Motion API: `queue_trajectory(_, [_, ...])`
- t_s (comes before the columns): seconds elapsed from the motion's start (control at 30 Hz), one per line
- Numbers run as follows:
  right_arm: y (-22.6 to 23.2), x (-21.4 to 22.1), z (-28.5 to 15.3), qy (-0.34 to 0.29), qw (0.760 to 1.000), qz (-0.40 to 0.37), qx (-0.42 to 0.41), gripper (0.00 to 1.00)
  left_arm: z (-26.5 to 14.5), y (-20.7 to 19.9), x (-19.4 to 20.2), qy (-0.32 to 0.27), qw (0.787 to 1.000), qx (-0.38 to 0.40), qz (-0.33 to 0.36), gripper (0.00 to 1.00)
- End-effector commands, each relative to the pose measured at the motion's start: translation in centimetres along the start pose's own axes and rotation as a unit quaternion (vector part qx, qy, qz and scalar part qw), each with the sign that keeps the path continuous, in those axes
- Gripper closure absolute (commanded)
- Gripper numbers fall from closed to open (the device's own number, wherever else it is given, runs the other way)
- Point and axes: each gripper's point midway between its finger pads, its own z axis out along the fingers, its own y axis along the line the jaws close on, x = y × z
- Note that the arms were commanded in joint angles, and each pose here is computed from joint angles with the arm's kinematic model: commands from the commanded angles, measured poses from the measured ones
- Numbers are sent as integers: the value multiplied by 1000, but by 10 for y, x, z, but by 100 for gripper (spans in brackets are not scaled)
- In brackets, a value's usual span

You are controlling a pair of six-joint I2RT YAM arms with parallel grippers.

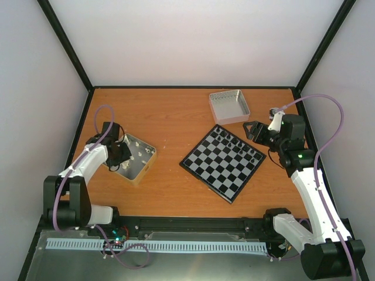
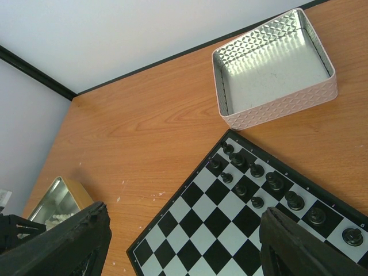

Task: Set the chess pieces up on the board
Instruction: Pick up the chess piece from the storage box.

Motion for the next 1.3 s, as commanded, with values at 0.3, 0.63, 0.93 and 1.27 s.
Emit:
queue_trajectory(0.3, [3,0,-1,-4,1000,-2,-2,30,16,-5,-4,5,1000,2,6,75])
queue_trajectory(0.63, [2,-1,0,-4,1000,-2,0,29,25,-7,-8,7,1000,-2,7,80])
queue_trajectory(0.93, [1,1,1,-1,1000,-1,0,29,9,-13,-11,0,1000,15,15,99])
queue_trajectory(1.27, [3,17,3,25,1000,14,-12,30,-82,-122,7,6,962,237,135,99])
